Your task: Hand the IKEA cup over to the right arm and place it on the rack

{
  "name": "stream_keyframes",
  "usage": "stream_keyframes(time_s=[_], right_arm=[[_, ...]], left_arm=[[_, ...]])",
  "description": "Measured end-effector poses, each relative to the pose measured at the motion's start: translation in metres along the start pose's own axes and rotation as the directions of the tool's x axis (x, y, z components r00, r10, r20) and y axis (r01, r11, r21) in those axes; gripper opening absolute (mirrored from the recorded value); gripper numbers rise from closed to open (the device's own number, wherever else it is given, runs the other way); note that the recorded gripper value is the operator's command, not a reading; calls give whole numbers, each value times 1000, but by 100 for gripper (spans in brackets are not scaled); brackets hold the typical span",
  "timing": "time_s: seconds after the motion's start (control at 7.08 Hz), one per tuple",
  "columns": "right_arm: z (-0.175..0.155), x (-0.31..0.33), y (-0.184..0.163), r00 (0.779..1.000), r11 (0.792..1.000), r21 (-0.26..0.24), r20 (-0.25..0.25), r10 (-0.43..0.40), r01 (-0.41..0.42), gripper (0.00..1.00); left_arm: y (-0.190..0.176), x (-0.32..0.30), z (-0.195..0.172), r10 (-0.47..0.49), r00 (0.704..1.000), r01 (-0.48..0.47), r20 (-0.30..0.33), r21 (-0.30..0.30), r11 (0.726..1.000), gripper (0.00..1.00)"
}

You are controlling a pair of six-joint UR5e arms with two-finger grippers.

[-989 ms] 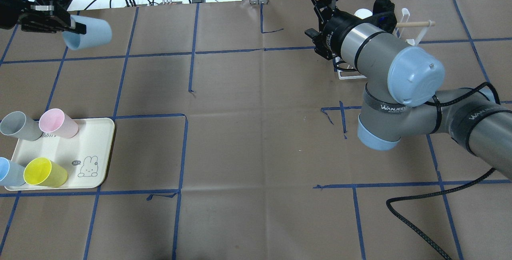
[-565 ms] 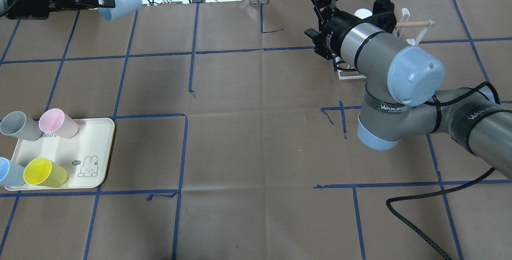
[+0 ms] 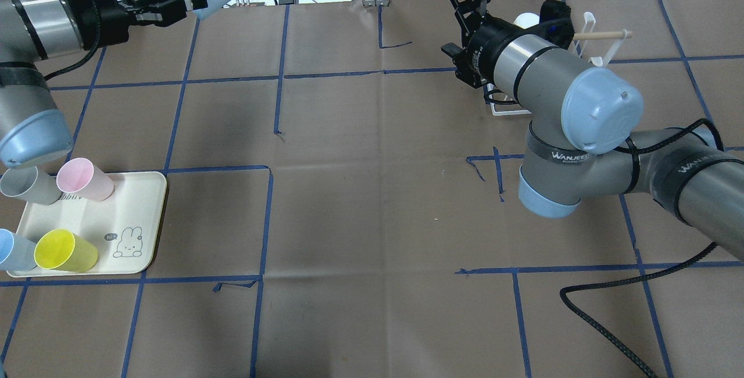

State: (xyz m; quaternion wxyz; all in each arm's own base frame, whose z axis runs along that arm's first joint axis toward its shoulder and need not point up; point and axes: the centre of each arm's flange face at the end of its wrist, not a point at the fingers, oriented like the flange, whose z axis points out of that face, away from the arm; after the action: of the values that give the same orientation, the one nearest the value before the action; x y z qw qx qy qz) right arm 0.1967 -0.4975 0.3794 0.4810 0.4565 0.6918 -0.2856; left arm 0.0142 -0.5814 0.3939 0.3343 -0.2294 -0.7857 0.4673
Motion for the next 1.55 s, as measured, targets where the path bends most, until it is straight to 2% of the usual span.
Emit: stream_keyframes(time_s=[0.42, 0.71, 0.85, 1.27, 1.55], right_arm=[[-1, -2, -2, 1000, 1000, 4, 6, -3, 3, 100], [-1, -1, -2, 1000, 1000, 5, 2, -5, 5, 100], [-1, -1, -2, 1000, 1000, 4, 2, -6, 6, 100], [0, 0, 0, 1000, 1000, -5, -1, -5, 5, 100], [0, 0, 8, 1000, 997, -75, 2, -6, 6, 100]], left_arm=[[41, 35, 44, 173, 983, -168, -63, 80, 983, 4], [80, 82, 58, 208, 975, -199, -74, 124, 972, 4], [86, 105, 68, 205, 976, -194, -76, 127, 973, 5], [86, 154, 113, 199, 980, -196, -32, 68, 978, 6], [83, 159, 122, 192, 981, -190, -23, 60, 980, 6]])
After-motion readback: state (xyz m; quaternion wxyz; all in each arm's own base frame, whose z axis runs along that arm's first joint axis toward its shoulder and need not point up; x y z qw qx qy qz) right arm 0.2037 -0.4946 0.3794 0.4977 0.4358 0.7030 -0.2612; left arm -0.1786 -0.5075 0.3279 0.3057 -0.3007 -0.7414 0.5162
